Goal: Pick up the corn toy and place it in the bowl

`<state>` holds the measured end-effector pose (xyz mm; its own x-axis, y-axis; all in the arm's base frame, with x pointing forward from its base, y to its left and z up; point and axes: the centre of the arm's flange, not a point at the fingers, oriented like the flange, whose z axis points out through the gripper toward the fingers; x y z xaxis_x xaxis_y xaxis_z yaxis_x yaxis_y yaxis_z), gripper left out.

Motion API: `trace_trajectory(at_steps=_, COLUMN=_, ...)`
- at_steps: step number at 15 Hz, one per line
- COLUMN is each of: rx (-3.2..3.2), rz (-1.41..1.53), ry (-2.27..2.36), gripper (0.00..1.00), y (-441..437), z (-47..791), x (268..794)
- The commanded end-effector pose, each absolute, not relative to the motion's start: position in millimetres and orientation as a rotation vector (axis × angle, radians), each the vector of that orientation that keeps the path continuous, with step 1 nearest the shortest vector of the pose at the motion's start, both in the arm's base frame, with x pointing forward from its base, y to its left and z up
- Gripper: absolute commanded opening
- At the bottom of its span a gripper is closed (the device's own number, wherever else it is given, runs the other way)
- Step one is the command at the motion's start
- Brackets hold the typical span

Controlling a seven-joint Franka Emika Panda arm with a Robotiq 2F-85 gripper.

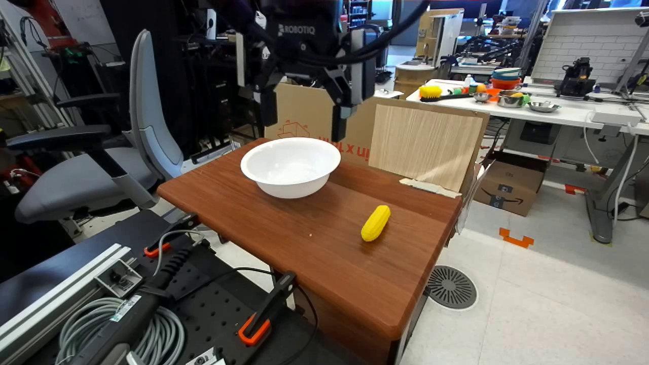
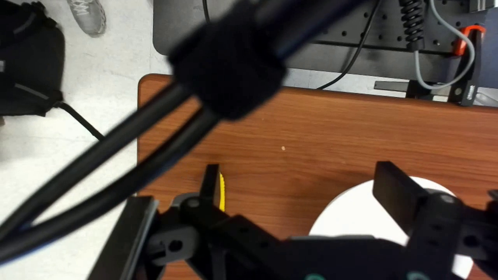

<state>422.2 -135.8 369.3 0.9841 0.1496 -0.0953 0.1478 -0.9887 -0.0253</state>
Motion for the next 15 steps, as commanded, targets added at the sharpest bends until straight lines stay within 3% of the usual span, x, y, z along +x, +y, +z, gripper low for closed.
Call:
trace_trajectory(at_steps=1, rx=-3.023, rz=0.193, ry=-0.146, gripper=1.0, y=-170, z=345, x=454)
trace_trajectory(at_steps=9, rx=-2.827, rz=0.309, ry=0.12, gripper=1.0, y=-184, z=255, x=536)
trace_trajectory(at_steps=15, rx=-2.838, rz=0.361, ry=0.223, gripper=1.0, y=-206, z=245, x=573)
